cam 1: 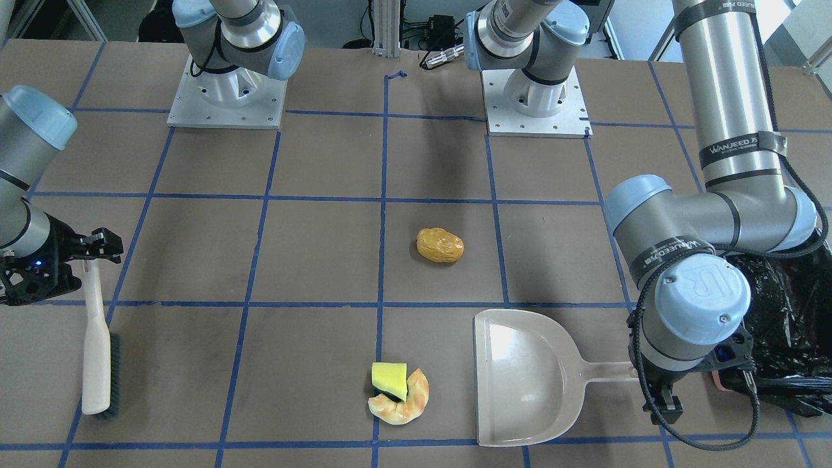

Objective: Sweep and dump trash into bin
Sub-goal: 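Grasp the dustpan handle with left gripper while right gripper grasps brush handle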

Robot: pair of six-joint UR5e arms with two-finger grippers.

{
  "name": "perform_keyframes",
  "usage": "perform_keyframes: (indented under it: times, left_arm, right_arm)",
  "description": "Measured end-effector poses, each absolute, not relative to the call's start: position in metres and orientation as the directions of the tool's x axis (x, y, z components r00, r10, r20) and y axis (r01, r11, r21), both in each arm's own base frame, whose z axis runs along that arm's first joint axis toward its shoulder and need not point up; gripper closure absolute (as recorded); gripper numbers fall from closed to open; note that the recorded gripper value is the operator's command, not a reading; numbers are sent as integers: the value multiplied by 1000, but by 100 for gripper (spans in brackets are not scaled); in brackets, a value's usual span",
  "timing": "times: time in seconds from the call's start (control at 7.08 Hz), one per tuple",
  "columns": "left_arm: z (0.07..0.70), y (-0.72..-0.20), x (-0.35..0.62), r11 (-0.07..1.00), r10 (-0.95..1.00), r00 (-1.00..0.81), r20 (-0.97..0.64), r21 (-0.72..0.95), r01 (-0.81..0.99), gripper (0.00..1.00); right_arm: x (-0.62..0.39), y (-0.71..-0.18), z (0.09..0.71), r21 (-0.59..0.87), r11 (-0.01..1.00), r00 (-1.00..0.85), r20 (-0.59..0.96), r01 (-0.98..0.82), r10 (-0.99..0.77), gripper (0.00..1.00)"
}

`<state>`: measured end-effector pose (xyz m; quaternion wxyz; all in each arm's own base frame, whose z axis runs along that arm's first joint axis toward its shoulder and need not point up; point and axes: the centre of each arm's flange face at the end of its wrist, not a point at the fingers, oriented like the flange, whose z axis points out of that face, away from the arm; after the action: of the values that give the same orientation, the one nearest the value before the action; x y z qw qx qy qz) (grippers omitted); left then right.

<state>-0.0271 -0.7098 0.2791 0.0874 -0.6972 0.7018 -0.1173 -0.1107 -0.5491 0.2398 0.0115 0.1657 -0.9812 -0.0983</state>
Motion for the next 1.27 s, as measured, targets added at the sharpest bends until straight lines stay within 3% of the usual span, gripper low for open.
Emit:
perform_keyframes:
  times: [0.28, 0.85, 0.99, 1.13, 1.27]
  left_arm:
    - [261, -707, -27, -1, -1000, -1, 7, -282, -959, 5]
    - [235, -699, -26, 4, -999, 8, -43, -279, -960, 5]
    - [231, -697, -26, 6, -999, 9, -51, -278, -960, 34]
    - [230, -696, -25, 7, -999, 8, -53, -277, -961, 99]
    - [231, -697, -26, 10, -999, 3, -50, -276, -961, 100]
  right_arm:
    - [-111, -551, 242, 190, 927, -945, -3, -322, -327, 73]
    - [-111, -552, 242, 189, 928, -945, -2, -320, -326, 88]
    - [-110, -554, 246, 183, 931, -947, 5, -315, -321, 90]
    - [-104, -559, 257, 169, 937, -950, 20, -305, -313, 93]
    - [-82, -565, 273, 158, 947, -956, 39, -281, -290, 95]
